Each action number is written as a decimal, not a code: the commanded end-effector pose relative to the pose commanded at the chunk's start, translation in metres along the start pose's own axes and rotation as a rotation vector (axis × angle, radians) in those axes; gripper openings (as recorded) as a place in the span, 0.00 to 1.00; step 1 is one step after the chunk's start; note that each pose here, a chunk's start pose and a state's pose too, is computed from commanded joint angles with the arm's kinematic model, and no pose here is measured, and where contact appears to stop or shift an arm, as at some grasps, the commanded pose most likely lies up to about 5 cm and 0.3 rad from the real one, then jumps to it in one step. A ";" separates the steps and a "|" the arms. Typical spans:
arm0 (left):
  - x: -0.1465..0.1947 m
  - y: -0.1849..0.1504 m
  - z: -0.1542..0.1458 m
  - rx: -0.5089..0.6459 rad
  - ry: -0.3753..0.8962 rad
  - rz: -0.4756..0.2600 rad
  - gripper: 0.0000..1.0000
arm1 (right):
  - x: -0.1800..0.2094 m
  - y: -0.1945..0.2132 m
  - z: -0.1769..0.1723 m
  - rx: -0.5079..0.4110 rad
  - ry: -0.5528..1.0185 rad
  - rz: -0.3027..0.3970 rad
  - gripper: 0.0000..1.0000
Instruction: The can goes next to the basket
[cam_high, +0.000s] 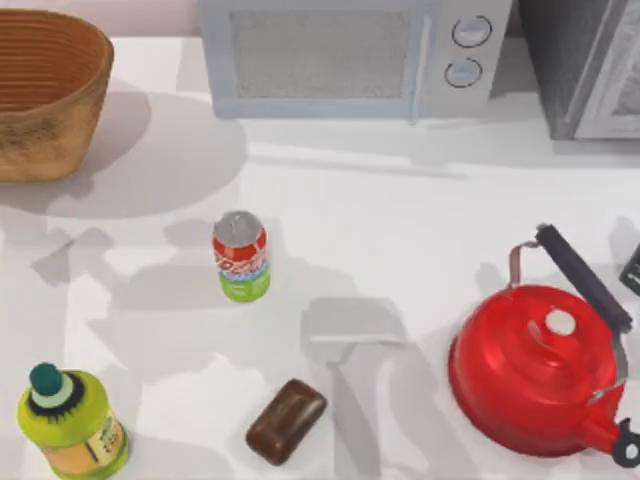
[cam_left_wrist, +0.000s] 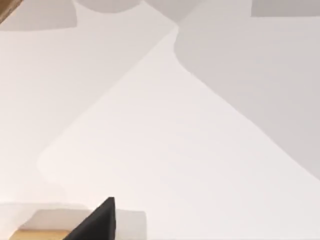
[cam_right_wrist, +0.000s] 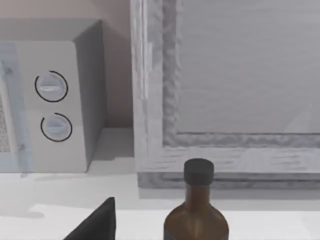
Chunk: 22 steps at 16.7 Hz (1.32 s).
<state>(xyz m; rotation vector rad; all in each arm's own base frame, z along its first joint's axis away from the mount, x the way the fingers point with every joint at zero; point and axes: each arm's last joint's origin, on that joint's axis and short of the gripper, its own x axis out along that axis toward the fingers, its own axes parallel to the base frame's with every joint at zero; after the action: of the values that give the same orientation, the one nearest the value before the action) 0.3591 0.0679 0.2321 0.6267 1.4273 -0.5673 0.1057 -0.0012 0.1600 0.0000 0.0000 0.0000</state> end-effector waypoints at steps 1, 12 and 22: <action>0.006 0.005 0.002 0.015 0.018 -0.025 1.00 | 0.000 0.000 0.000 0.000 0.000 0.000 1.00; 0.034 0.011 0.005 0.035 0.041 -0.060 1.00 | 0.000 0.000 0.000 0.000 0.000 0.000 1.00; 0.073 0.008 0.002 0.035 0.040 -0.058 0.92 | 0.000 0.000 0.000 0.000 0.000 0.000 1.00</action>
<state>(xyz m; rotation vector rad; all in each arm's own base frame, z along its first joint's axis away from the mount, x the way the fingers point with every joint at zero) 0.3715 0.0733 0.1600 0.6290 1.4796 -0.6302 0.1057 -0.0012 0.1600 0.0000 0.0000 0.0000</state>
